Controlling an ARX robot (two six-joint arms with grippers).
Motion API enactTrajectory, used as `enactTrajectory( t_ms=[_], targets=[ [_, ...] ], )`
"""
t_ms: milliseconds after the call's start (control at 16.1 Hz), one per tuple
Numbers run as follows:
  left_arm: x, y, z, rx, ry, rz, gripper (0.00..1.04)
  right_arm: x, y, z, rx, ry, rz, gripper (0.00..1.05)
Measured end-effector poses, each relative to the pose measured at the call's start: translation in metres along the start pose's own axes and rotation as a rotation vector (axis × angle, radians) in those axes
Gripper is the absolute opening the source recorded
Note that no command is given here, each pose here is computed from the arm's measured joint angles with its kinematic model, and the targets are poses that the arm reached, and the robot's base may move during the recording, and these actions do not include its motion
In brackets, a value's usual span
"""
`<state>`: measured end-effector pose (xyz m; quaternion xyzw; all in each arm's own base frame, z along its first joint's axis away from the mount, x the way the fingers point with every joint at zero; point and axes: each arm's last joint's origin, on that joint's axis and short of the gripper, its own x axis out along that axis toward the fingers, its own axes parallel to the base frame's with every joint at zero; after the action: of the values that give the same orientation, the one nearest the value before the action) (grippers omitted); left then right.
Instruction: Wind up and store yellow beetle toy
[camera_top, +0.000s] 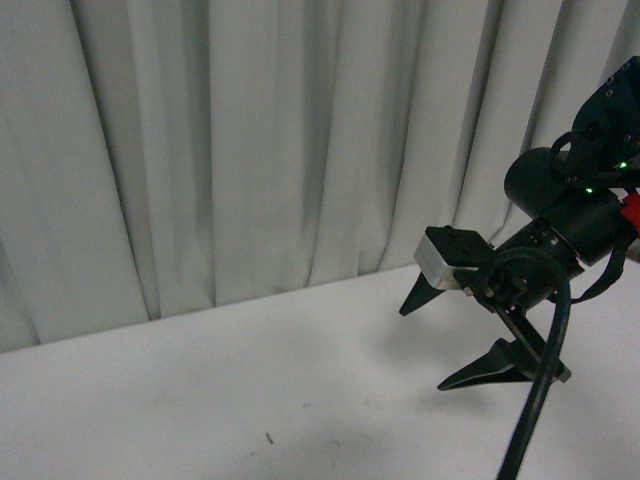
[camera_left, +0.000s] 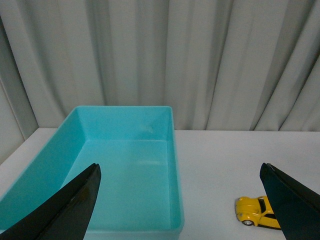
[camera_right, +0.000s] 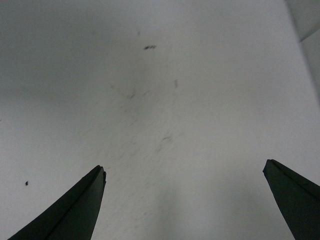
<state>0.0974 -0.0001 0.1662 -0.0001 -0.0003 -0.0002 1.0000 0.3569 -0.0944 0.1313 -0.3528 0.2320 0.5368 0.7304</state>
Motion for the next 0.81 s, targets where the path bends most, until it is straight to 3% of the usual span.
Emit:
enactTrajectory(
  t_ms=[497,559,621,683,807],
  targets=[
    [0.0,0.0,0.0,0.0,0.0,0.0,0.98,-0.1,0.003,0.107,-0.275,-0.106,-0.254,0.98],
    [0.0,0.0,0.0,0.0,0.0,0.0,0.98,-0.104,0.004,0.119,-0.374,0.02,-0.454,0.92],
    [0.0,0.0,0.0,0.0,0.0,-0.002,0.98,-0.098,0.024,0.128,-0.276,0.13,-0.671,0.81],
    [0.0,0.0,0.0,0.0,0.0,-0.001,0.98,-0.09,0.05,0.131,-0.058,0.11,-0.877,0.7],
    [0.0,0.0,0.0,0.0,0.0,0.002,0.98,-0.089,0.093,0.131,0.353,-0.167,-1.201,0.47]
  ],
)
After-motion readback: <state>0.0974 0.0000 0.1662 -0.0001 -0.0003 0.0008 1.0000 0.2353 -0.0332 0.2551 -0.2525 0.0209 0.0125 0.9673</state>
